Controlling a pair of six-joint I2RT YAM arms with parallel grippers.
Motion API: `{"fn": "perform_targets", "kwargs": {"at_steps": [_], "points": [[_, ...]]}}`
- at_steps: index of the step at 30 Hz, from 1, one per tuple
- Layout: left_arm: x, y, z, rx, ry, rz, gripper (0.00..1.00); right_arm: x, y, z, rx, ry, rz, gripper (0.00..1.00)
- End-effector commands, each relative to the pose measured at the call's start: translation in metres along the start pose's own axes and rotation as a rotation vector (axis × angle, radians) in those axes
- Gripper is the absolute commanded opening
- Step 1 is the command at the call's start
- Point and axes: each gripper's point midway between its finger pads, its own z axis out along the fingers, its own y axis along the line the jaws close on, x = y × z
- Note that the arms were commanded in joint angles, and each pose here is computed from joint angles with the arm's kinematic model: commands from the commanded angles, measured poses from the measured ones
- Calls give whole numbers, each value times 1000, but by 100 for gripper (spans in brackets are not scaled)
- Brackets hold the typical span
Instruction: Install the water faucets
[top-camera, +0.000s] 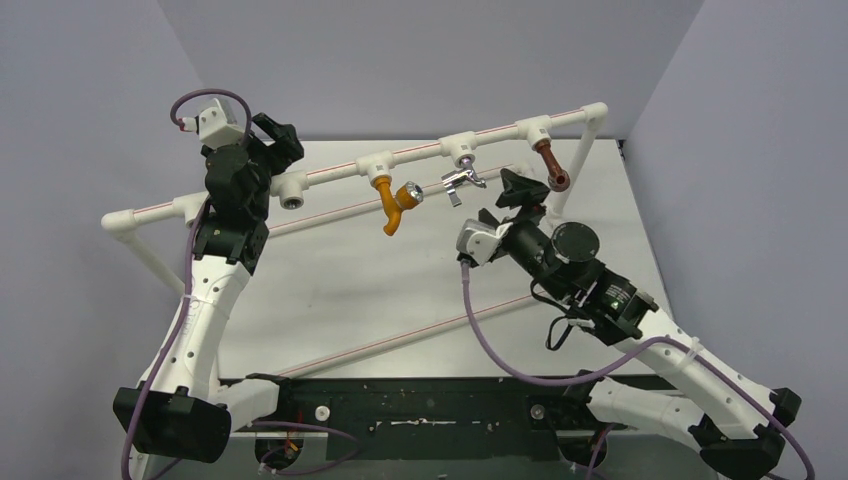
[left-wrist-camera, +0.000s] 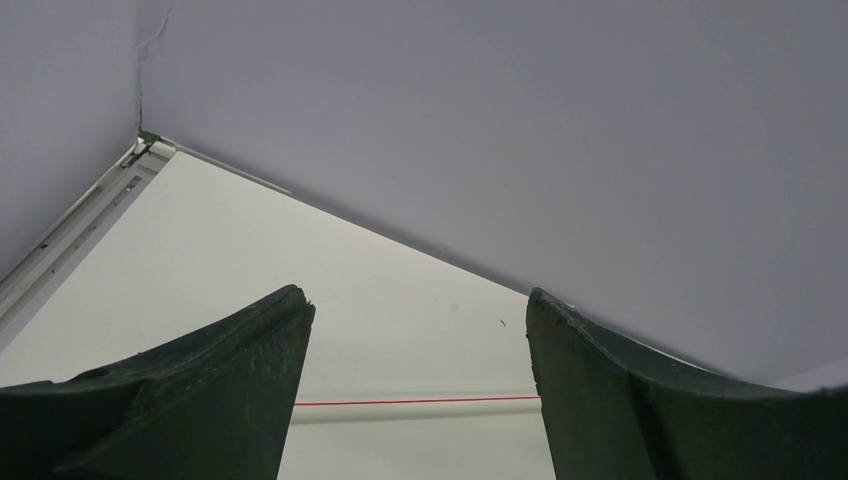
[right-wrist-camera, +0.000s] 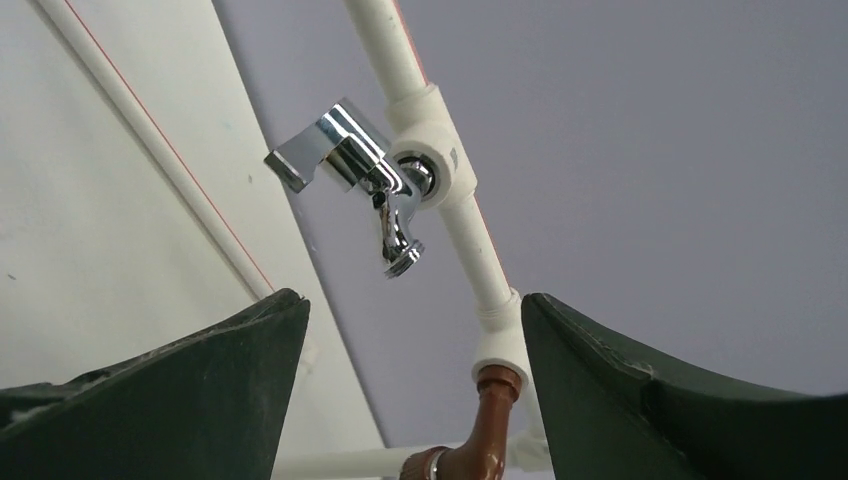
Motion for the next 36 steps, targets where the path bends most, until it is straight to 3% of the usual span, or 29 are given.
{"fn": "perform_targets", "kwargs": {"at_steps": [1, 6, 14, 23, 25, 29, 35, 36], "points": [[107, 62, -10, -182, 339, 125, 76, 9, -23, 6, 129, 98, -353, 79], [108, 62, -10, -181, 342, 125, 76, -2, -35, 15, 247, 103, -451, 79], [108, 61, -10, -178, 340, 125, 76, 2, -26, 39, 281, 170, -568, 77], [108, 61, -10, -174, 344, 123, 76, 3, -24, 56, 297, 194, -572, 64], [109, 61, -10, -175, 345, 122, 76, 4, -26, 58, 304, 202, -554, 58], [108, 61, -10, -177, 344, 122, 76, 6, -29, 59, 321, 196, -488, 39], [109, 61, -10, -174, 345, 122, 76, 7, -29, 59, 363, 162, -379, 2], [109, 61, -10, -175, 345, 123, 76, 7, -30, 59, 371, 158, -359, 0]]}}
